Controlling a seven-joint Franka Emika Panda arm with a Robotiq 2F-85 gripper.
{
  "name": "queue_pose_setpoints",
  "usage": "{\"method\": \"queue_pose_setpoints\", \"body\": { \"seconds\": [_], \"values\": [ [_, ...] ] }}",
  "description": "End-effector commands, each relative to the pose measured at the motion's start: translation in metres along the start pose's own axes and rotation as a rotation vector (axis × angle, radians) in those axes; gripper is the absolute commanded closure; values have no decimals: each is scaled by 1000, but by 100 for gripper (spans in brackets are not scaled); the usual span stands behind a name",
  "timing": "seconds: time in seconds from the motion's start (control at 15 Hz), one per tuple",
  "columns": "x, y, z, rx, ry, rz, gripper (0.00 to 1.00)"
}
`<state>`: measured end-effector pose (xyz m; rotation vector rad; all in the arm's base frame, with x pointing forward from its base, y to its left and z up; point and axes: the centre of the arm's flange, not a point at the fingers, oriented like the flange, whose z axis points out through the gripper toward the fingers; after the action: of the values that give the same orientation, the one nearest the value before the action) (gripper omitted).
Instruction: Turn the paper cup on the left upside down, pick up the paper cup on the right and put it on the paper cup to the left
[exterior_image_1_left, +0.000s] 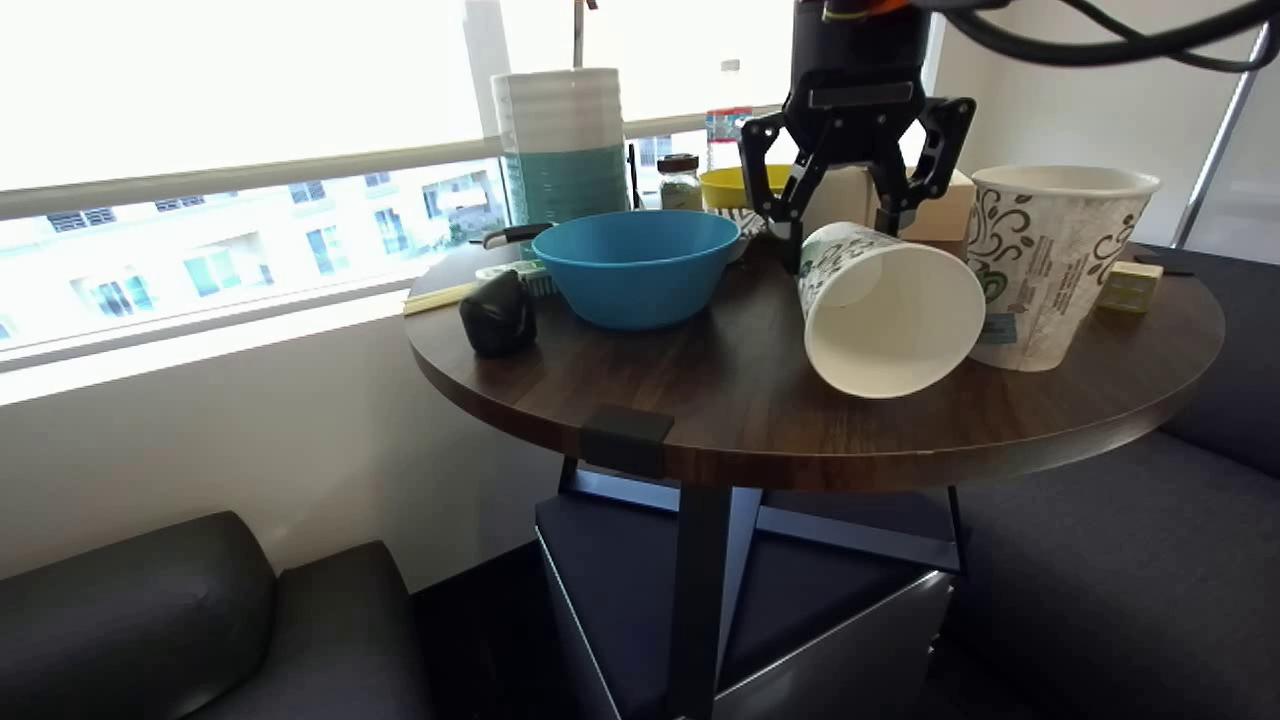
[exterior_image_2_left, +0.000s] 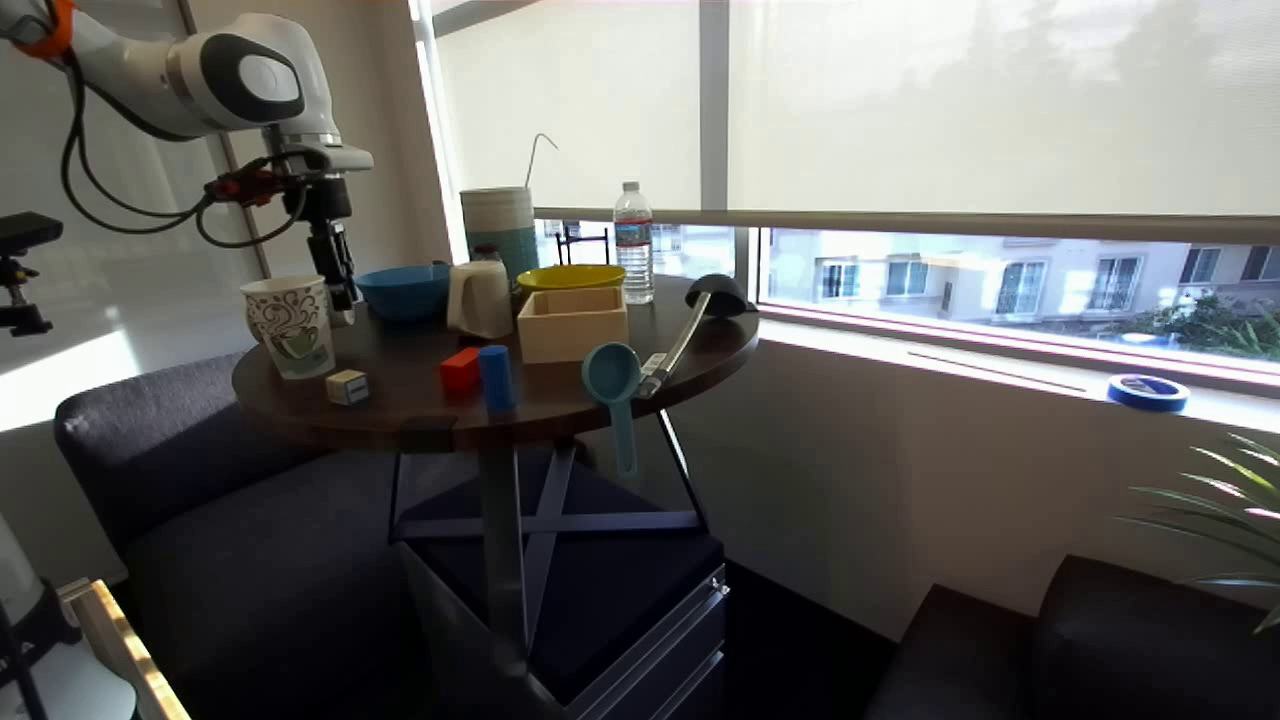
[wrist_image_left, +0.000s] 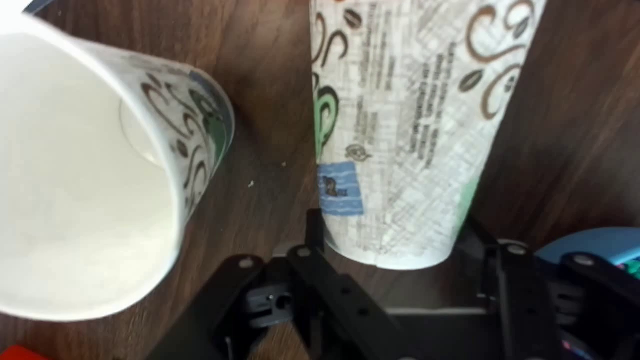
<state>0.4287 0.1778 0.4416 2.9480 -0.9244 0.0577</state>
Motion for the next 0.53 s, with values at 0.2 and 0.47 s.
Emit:
{"method": "queue_pose_setpoints", "body": {
  "seconds": [0.2, 0.47],
  "values": [
    [-30, 0, -35, 7, 270, -220, 62],
    [-36, -11, -38, 88, 404, -362, 62]
  ]
}}
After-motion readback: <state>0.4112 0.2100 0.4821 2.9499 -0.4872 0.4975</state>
